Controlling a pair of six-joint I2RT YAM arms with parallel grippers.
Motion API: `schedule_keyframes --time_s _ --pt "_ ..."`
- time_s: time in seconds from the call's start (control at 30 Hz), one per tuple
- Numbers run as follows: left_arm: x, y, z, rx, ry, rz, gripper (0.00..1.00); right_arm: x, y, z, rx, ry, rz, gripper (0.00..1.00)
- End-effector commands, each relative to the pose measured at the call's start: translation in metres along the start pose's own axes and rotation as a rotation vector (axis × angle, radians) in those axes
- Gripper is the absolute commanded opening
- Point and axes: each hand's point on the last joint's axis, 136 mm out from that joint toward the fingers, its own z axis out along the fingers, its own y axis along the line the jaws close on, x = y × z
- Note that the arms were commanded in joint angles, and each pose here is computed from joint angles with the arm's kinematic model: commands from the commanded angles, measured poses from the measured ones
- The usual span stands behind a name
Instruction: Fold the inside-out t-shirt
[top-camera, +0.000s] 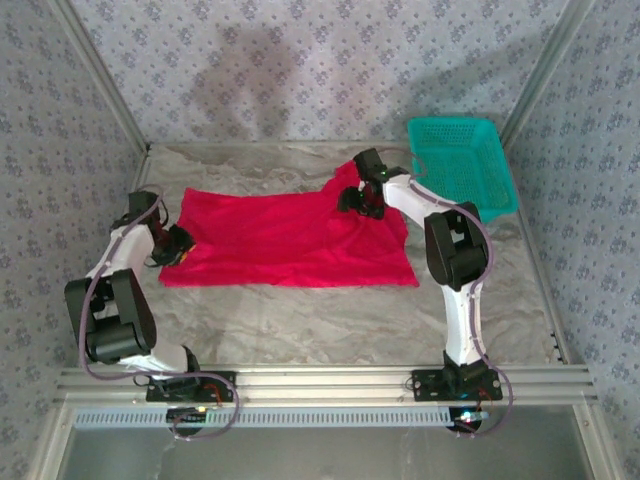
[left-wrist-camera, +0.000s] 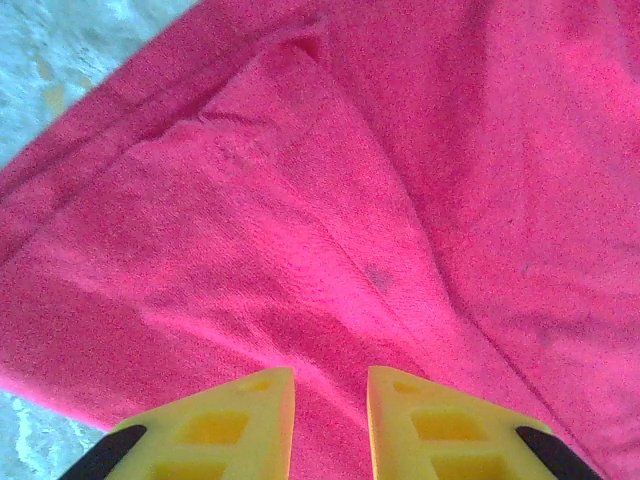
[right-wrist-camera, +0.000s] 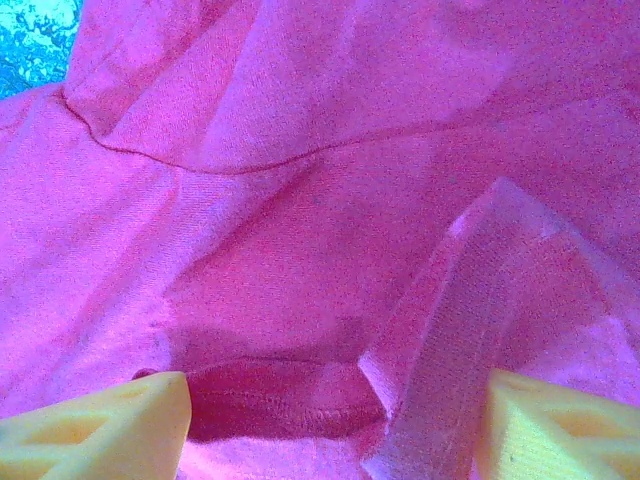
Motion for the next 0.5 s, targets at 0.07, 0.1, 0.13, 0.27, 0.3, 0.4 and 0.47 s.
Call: schedule_keyframes --time_s 0.07,0.1,0.13,0.27,0.3,0.4,0.47 --pt "-0.002 -0.009 -0.010 0.043 -0.006 -0.001 0.26 -0.002 0.000 0.001 0.002 0.044 0.055 0.74" --pt "-0.003 -0.011 -0.010 0.054 -0.008 -0.006 0.26 -0.005 0.003 0.001 -0.017 0.044 0.061 0.74" --pt "-0.004 -0.014 -0.009 0.070 -0.010 -0.013 0.26 -0.007 0.010 0.002 -0.057 0.053 0.064 0.74" --pt "-0.003 -0.025 -0.003 0.114 0.017 -0.033 0.25 -0.016 0.016 0.001 -0.089 0.065 0.085 0.73" --pt "-0.003 -0.025 -0.003 0.112 0.020 -0.029 0.25 -0.016 0.012 -0.002 -0.058 0.067 0.082 0.72" --pt "-0.002 -0.022 -0.006 0.092 0.012 -0.012 0.25 -0.024 -0.008 -0.025 0.072 0.002 0.058 0.72" --pt "-0.002 -0.018 -0.007 0.073 0.003 -0.003 0.25 -0.025 -0.009 -0.041 0.123 -0.049 0.024 0.70"
